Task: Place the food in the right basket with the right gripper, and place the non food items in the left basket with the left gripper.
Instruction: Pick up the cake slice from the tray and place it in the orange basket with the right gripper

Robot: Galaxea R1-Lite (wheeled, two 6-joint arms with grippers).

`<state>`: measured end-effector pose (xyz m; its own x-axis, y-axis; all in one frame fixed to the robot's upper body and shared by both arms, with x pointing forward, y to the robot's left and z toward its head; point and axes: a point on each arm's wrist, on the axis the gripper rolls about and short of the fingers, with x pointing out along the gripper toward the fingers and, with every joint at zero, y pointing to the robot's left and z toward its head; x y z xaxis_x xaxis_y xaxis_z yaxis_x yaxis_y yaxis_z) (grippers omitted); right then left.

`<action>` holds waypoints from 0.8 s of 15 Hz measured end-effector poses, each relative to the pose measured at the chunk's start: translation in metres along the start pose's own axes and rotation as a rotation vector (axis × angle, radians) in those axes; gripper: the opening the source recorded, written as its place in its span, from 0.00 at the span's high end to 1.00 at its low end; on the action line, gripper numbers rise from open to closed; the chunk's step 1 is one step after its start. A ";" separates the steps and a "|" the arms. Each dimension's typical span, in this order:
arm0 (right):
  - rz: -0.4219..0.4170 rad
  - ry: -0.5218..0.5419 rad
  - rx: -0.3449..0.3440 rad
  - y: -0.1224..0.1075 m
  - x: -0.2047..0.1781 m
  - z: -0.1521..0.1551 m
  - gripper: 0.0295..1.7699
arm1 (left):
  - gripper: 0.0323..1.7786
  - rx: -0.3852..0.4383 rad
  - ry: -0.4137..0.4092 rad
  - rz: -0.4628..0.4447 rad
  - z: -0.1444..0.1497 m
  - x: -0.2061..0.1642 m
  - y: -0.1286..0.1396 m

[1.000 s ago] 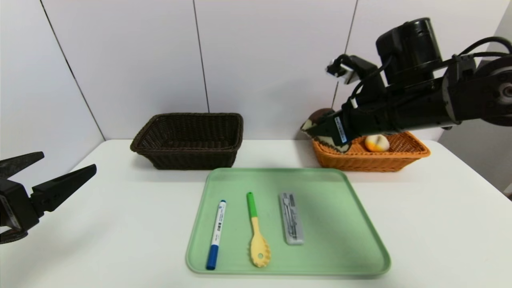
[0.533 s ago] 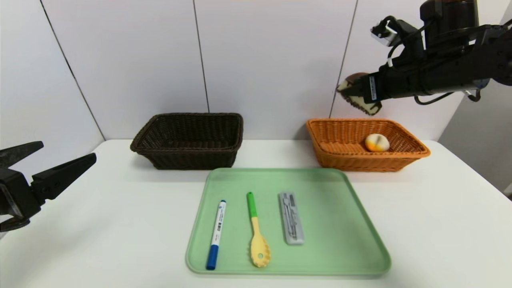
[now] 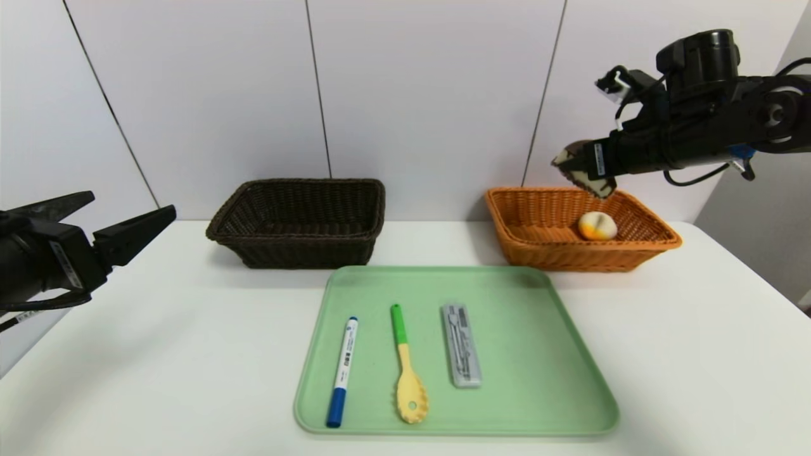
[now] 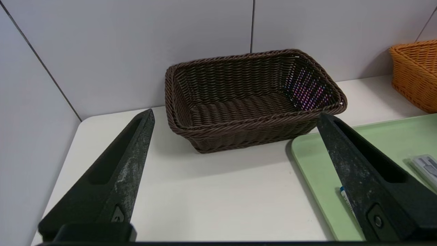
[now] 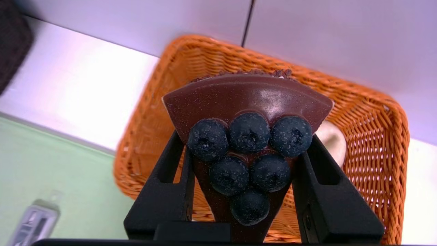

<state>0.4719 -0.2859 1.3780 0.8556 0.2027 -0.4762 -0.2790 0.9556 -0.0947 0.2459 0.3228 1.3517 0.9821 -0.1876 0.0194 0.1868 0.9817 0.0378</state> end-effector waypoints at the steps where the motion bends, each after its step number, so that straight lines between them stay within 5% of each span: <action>1: -0.012 0.024 0.004 -0.003 0.008 -0.006 0.56 | 0.05 -0.001 0.008 0.000 -0.001 0.001 0.000; 12: -0.090 0.114 0.006 -0.011 0.103 -0.054 0.56 | 0.05 -0.003 0.022 0.001 -0.006 0.001 0.000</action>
<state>0.5396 -0.2872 1.2822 0.8221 0.0913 -0.5620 -0.2007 0.9702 -0.1360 0.2472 0.3228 1.3459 0.9826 -0.1859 -0.0030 0.1859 0.9820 0.0345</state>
